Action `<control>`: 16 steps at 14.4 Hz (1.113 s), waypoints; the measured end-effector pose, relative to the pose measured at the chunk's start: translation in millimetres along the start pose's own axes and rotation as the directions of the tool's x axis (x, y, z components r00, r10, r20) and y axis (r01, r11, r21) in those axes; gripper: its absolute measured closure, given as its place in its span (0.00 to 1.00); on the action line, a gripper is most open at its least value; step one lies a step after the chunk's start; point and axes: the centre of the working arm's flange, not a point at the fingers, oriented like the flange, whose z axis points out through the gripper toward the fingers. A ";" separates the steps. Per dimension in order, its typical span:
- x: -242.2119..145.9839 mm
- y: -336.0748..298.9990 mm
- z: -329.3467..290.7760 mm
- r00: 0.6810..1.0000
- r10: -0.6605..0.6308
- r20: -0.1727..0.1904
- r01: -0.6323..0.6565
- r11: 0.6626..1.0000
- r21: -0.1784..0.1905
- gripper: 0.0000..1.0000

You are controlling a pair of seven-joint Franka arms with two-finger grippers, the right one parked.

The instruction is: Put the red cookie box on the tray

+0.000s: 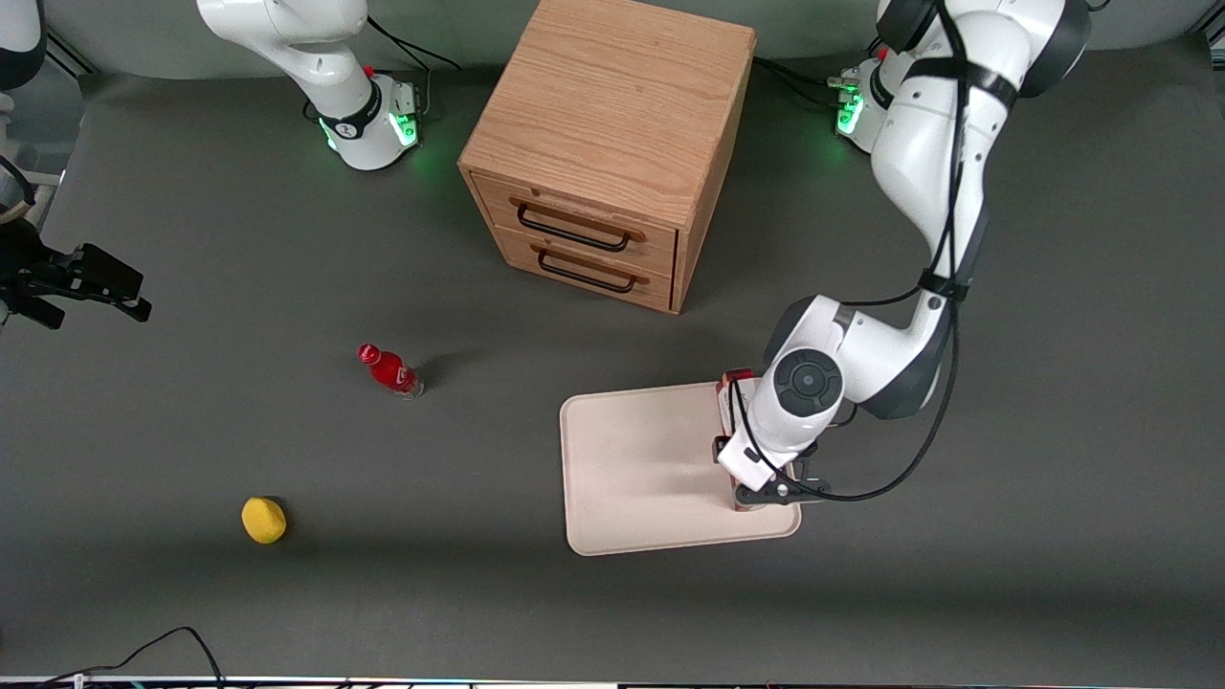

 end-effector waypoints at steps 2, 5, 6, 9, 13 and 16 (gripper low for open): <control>2.2 -15.6 -68.2 1.000 -0.016 0.003 0.016 1.000 0.027 0.00; 2.0 -72.1 -172.5 1.000 0.015 0.001 -0.015 0.998 0.063 0.00; 1.7 -95.0 -194.5 0.999 0.039 0.010 -0.040 0.996 0.074 0.00; -0.5 -165.8 -234.5 0.991 0.120 0.066 -0.125 0.989 0.079 0.00; -19.5 -251.5 -275.4 0.975 0.193 0.114 -0.200 0.978 0.057 0.00; -52.9 -279.4 -298.2 0.972 0.204 0.115 -0.210 0.977 0.042 0.00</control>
